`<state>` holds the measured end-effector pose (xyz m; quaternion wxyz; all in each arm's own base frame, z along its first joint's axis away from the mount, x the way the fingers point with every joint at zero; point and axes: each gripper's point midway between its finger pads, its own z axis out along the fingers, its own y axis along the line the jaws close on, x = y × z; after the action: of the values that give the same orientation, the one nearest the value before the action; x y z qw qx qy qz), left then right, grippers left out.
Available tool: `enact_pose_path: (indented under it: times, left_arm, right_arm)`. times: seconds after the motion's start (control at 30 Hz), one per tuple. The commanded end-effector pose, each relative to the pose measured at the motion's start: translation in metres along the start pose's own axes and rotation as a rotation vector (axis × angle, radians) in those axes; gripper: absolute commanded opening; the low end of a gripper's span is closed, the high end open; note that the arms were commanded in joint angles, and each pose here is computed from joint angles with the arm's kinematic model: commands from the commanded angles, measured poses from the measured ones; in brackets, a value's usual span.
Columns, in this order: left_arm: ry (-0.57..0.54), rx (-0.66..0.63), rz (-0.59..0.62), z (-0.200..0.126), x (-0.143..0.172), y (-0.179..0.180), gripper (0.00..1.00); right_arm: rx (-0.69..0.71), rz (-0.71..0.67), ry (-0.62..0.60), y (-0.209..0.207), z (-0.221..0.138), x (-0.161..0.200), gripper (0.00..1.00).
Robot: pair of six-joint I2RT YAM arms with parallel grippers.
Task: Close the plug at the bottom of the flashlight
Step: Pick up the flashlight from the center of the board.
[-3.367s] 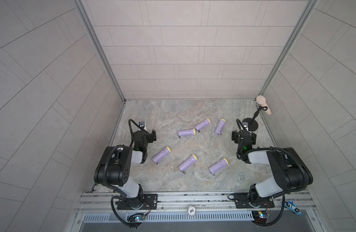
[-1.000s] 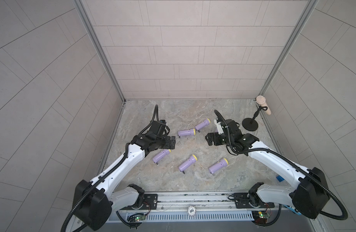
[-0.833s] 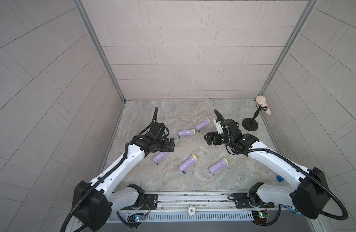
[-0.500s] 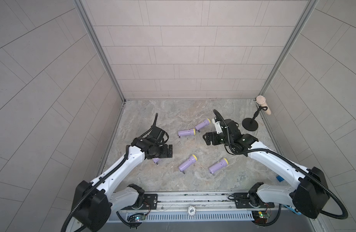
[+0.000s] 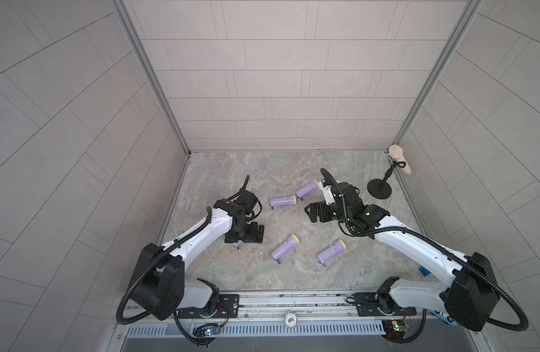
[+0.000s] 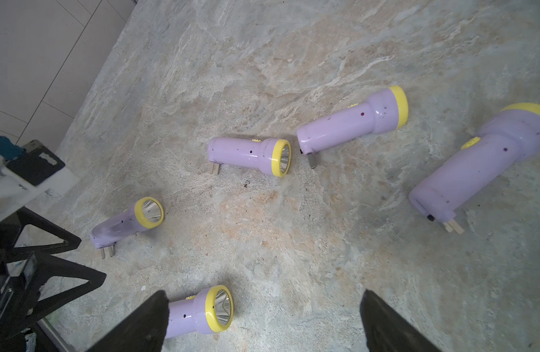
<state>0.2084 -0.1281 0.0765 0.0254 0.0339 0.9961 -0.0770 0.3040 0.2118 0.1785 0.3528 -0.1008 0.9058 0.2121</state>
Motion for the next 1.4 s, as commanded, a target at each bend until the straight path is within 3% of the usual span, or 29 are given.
enact_pose_path:
  times: [0.0, 0.23, 0.57, 1.2, 1.37]
  left_arm:
    - [0.016, -0.072, 0.015, -0.005, -0.001, 0.009, 0.99]
    - [-0.079, -0.149, 0.057, -0.022, -0.021, 0.018, 0.97]
    - [-0.019, -0.365, 0.068, 0.001, -0.022, 0.054, 0.97]
    - [0.047, -0.373, 0.071, 0.029, -0.022, 0.055, 0.95]
    - [0.093, -0.381, 0.064, 0.039, -0.02, 0.055, 0.88]
  right_arm:
    - [-0.009, -0.008, -0.018, 0.003, -0.004, -0.001, 0.99]
    - [-0.016, -0.031, 0.014, 0.013, 0.008, 0.008, 0.99]
    - [-0.007, -0.039, 0.018, 0.016, 0.014, 0.014, 0.99]
    - [0.019, -0.042, 0.041, 0.016, 0.025, 0.023, 0.98]
    - [0.027, -0.04, 0.043, 0.015, 0.025, 0.023, 0.98]
